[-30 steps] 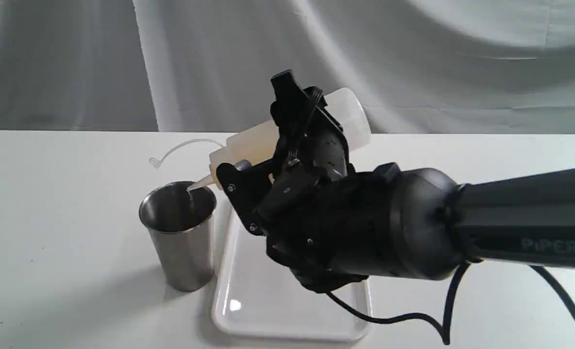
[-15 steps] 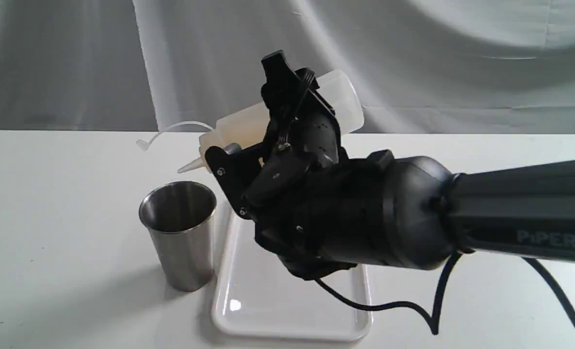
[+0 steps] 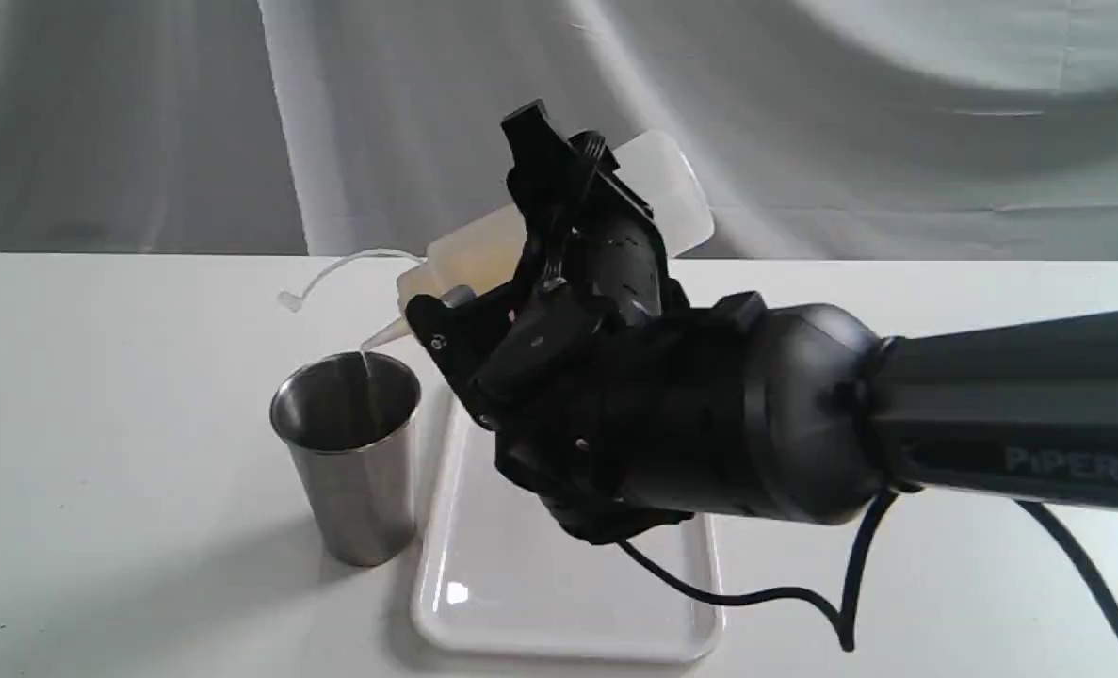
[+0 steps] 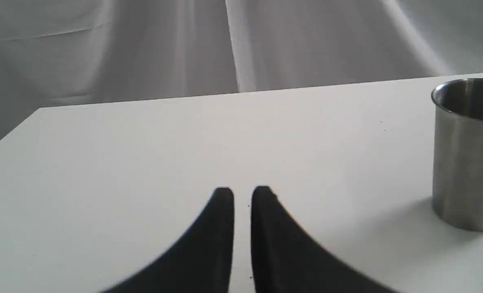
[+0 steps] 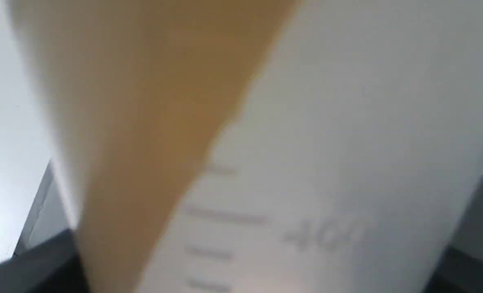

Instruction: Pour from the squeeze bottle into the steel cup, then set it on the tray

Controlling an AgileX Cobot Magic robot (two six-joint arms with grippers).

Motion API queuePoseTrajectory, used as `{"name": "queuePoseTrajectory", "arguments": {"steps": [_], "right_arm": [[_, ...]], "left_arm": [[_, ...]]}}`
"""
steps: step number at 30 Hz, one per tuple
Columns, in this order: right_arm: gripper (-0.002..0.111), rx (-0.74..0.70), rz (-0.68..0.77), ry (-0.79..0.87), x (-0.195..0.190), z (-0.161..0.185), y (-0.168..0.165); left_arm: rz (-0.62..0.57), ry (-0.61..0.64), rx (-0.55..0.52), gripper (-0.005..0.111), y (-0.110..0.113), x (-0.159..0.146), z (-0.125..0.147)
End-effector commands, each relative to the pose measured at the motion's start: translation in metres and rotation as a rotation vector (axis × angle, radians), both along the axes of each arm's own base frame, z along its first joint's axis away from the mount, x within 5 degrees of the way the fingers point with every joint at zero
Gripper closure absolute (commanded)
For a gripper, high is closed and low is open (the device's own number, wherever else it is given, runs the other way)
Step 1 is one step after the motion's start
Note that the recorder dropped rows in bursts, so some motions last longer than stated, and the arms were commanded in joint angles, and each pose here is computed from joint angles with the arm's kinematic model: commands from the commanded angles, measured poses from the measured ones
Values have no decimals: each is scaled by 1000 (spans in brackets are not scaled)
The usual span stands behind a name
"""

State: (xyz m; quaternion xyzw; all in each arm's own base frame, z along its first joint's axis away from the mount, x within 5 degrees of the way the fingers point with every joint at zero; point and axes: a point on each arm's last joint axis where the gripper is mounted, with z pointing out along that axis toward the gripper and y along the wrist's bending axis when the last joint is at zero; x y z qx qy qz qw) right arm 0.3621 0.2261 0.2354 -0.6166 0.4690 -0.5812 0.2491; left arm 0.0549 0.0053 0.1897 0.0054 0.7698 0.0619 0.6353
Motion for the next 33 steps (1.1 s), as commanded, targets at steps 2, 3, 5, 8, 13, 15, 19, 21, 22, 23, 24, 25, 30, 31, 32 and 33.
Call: {"name": "queuePoseTrajectory", "arguments": {"steps": [2, 3, 5, 8, 13, 15, 19, 21, 22, 23, 24, 25, 30, 31, 32, 33], "right_arm": [[108, -7, -13, -48, 0, 11, -1], [108, -11, -12, -46, 0, 11, -1], [108, -19, -10, -45, 0, 11, -1], [108, -26, -7, -42, 0, 11, -1], [108, -34, 0, -36, 0, 11, -1], [108, -34, 0, -36, 0, 11, -1], [108, -34, 0, -36, 0, 11, -1], [108, -34, 0, -36, 0, 11, -1], [108, -34, 0, -36, 0, 11, -1], [108, -25, -1, -38, 0, 11, -1], [108, -11, -4, -42, 0, 11, -1], [108, 12, -8, -47, 0, 11, -1], [108, 206, -55, -105, 0, 11, -2], [108, 250, -63, -116, 0, 11, -2], [108, 283, -69, -124, 0, 11, -2], [108, 329, -76, -134, 0, 11, -2]], "left_arm": [[-2, -8, 1, 98, 0, 0, -1], [-2, -8, 1, 98, 0, 0, -1], [-2, -8, 1, 98, 0, 0, -1], [-2, -8, 1, 98, 0, 0, -1], [-2, -8, 1, 98, 0, 0, -1], [-2, -8, 1, 98, 0, 0, -1], [-2, -8, 1, 98, 0, 0, -1], [-2, -8, 1, 98, 0, 0, -1], [-2, -8, 1, 98, 0, 0, -1], [-2, -8, 1, 98, 0, 0, -1], [-2, -8, 1, 98, 0, 0, -1], [-2, -8, 1, 98, 0, 0, -1], [-2, -8, 1, 98, 0, 0, -1], [-2, -8, 1, 98, 0, 0, -1], [-2, -8, 1, 98, 0, 0, -1], [-2, -8, 1, 98, 0, 0, -1]]}}
